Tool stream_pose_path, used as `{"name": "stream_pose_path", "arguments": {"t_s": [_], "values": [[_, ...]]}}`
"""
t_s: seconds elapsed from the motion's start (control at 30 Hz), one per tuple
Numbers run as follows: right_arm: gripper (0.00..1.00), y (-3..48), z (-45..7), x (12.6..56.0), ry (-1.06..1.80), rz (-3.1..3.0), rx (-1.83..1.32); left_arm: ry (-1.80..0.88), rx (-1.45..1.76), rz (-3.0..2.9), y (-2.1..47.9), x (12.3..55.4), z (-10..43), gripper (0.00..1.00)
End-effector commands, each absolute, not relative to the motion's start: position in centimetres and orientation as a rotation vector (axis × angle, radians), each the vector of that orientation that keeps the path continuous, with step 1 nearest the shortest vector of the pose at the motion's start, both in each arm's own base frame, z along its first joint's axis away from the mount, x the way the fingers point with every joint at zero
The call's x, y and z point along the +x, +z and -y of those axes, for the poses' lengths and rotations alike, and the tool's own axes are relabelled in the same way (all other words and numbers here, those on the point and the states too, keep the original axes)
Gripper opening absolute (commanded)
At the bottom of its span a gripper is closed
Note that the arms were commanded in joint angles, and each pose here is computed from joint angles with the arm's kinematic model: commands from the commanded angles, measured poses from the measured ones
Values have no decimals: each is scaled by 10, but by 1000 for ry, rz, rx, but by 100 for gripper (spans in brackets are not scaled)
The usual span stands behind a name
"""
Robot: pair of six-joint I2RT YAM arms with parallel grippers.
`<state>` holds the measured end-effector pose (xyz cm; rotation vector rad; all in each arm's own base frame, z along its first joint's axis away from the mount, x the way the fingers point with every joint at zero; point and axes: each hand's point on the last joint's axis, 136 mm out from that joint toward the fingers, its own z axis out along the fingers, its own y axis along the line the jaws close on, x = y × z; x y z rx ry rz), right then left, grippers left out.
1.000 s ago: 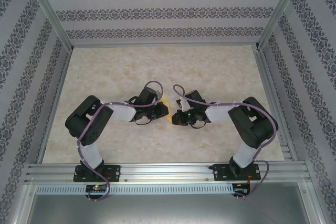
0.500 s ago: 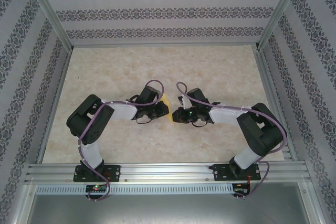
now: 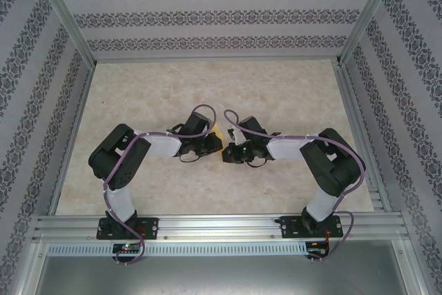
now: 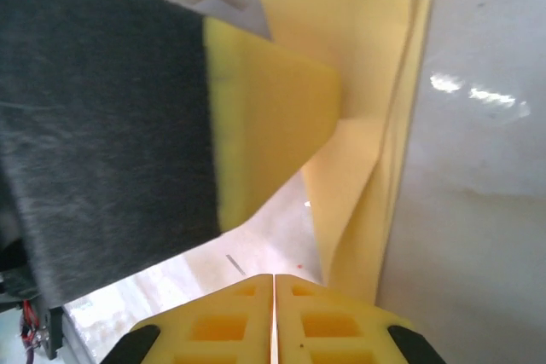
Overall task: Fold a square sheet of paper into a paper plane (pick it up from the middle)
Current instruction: Fold the wing for the fifth time at the center of the table.
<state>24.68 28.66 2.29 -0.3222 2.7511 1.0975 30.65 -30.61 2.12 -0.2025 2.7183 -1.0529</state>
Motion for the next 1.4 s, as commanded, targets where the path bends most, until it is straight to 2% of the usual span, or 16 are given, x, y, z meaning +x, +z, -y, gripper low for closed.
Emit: {"name": "stream_pose_path", "arguments": {"t_s": [0.0,0.43,0.83,1.07,1.37], "values": [[10,14,-279,253,1046,-2773,-276,-979,-202,-2764,9,304,302,15],[10,-1,-262,244,1029,-2821,-211,-943,-187,-2770,10,307,301,15],[9,-7,-255,241,1048,-2854,-137,-1132,-4,-2562,67,314,319,18],[9,-14,-252,239,1049,-2892,-83,-1211,20,-2547,55,298,318,18],[9,-18,-251,238,1045,-2915,-64,-1180,17,-2608,35,301,322,17]]}}
